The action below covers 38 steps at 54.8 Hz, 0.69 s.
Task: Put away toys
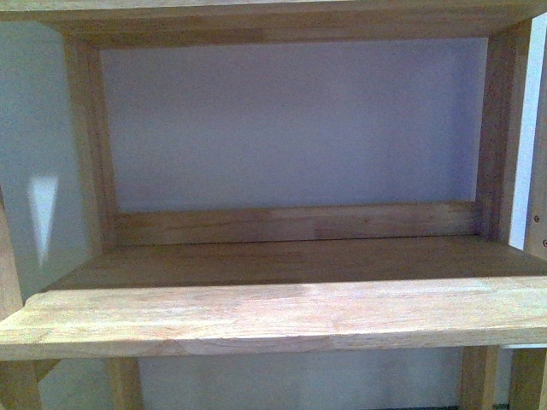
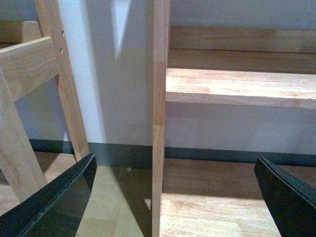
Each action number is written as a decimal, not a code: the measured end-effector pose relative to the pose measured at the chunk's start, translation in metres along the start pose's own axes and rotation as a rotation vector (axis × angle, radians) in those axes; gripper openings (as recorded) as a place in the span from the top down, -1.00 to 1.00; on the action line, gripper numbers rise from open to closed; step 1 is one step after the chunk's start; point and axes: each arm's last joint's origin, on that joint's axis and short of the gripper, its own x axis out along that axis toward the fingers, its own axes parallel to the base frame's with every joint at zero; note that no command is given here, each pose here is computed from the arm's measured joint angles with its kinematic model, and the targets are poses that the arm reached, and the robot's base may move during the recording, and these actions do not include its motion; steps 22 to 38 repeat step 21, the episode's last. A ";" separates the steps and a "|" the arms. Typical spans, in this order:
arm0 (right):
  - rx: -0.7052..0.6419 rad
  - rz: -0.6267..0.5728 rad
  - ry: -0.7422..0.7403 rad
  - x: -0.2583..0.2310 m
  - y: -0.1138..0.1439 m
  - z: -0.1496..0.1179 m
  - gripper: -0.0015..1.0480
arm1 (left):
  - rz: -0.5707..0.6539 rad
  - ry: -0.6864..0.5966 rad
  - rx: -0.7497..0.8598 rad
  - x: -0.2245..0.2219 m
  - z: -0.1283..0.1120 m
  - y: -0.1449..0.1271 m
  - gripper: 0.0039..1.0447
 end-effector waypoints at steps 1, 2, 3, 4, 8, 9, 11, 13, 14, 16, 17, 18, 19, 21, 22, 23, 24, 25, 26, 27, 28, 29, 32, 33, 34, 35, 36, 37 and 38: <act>0.000 0.000 0.000 0.000 0.000 0.000 -0.99 | 0.000 0.000 0.000 0.000 0.000 0.000 -0.89; 0.000 0.000 0.000 0.000 0.000 0.000 -0.99 | 0.000 0.000 0.000 0.000 0.000 0.000 -0.89; 0.000 0.000 0.000 0.000 0.000 0.000 -0.99 | 0.000 0.000 0.000 0.000 0.000 0.000 -0.89; 0.000 0.000 0.000 0.000 0.000 0.000 -0.99 | 0.000 0.000 0.000 0.000 0.000 0.000 -0.89; 0.000 0.000 0.000 0.000 0.000 0.000 -0.99 | 0.000 0.000 0.000 0.000 0.000 0.000 -0.89; 0.000 0.000 0.000 0.000 0.000 0.000 -0.99 | 0.000 0.000 0.000 0.000 0.000 0.000 -0.89; 0.000 0.000 0.000 0.000 0.000 0.000 -0.99 | 0.000 0.000 0.000 0.000 0.000 0.000 -0.89; 0.000 0.000 0.000 0.000 0.000 0.000 -0.99 | 0.000 0.000 0.000 0.000 0.000 0.000 -0.89; 0.000 0.000 0.000 0.000 0.000 0.000 -0.99 | 0.000 0.000 0.000 0.000 0.000 0.000 -0.89; 0.000 0.000 0.000 0.000 0.000 0.000 -0.99 | 0.000 0.000 0.000 0.000 0.000 0.000 -0.89; 0.000 0.000 0.000 0.000 0.000 0.000 -0.99 | 0.000 0.000 0.000 0.000 0.000 0.000 -0.89; 0.000 0.000 0.000 0.000 0.000 0.000 -0.99 | 0.000 0.000 0.000 0.000 0.000 0.000 -0.89; 0.000 0.000 0.000 0.000 0.000 0.000 -0.99 | 0.000 0.000 0.000 0.000 0.000 0.000 -0.89; 0.000 0.000 0.000 0.000 0.000 0.000 -0.99 | 0.000 0.000 0.000 0.000 0.000 0.000 -0.89; 0.000 0.000 0.000 0.000 0.000 0.000 -0.99 | 0.000 0.000 0.000 0.000 0.000 0.000 -0.89; 0.000 0.000 0.000 0.000 0.000 0.000 -0.99 | 0.000 0.000 0.000 0.000 0.000 0.000 -0.89; 0.000 0.000 0.000 0.000 0.000 0.000 -0.99 | 0.000 0.000 0.000 0.000 0.000 0.000 -0.89; 0.000 0.000 0.000 0.000 0.000 0.000 -0.99 | 0.000 0.000 0.000 0.000 0.000 0.000 -0.89; 0.000 0.000 0.000 0.000 0.000 0.000 -0.99 | 0.000 0.000 0.000 0.000 0.000 0.000 -0.89; 0.000 0.000 0.000 0.000 0.000 0.000 -0.99 | 0.000 0.000 0.000 0.000 0.000 0.000 -0.89; 0.000 0.000 0.000 0.000 0.000 0.000 -0.99 | 0.000 0.000 0.000 0.000 0.000 0.000 -0.89; 0.000 0.000 0.000 0.000 0.000 0.000 -0.99 | 0.000 0.000 0.000 0.000 0.000 0.000 -0.89; 0.000 0.000 0.000 0.000 0.000 0.000 -0.99 | 0.000 0.000 0.000 0.000 0.000 0.000 -0.89; 0.000 0.000 0.000 0.000 0.000 0.000 -0.99 | 0.000 0.000 0.000 0.000 0.000 0.000 -0.89; 0.000 0.000 0.000 0.000 0.000 0.000 -0.99 | 0.000 0.000 0.000 0.000 0.000 0.000 -0.89; 0.000 0.000 0.000 0.000 0.000 0.000 -0.99 | 0.000 0.000 0.000 0.000 0.000 0.000 -0.89; 0.000 0.000 0.000 0.000 0.000 0.000 -0.99 | 0.000 0.000 0.000 0.000 0.000 0.000 -0.89; 0.000 0.000 0.000 0.000 0.000 0.000 -0.99 | 0.000 0.000 0.000 0.000 0.000 0.000 -0.89; 0.000 0.000 0.000 0.000 0.000 0.000 -0.99 | 0.000 0.000 0.000 0.000 0.000 0.000 -0.89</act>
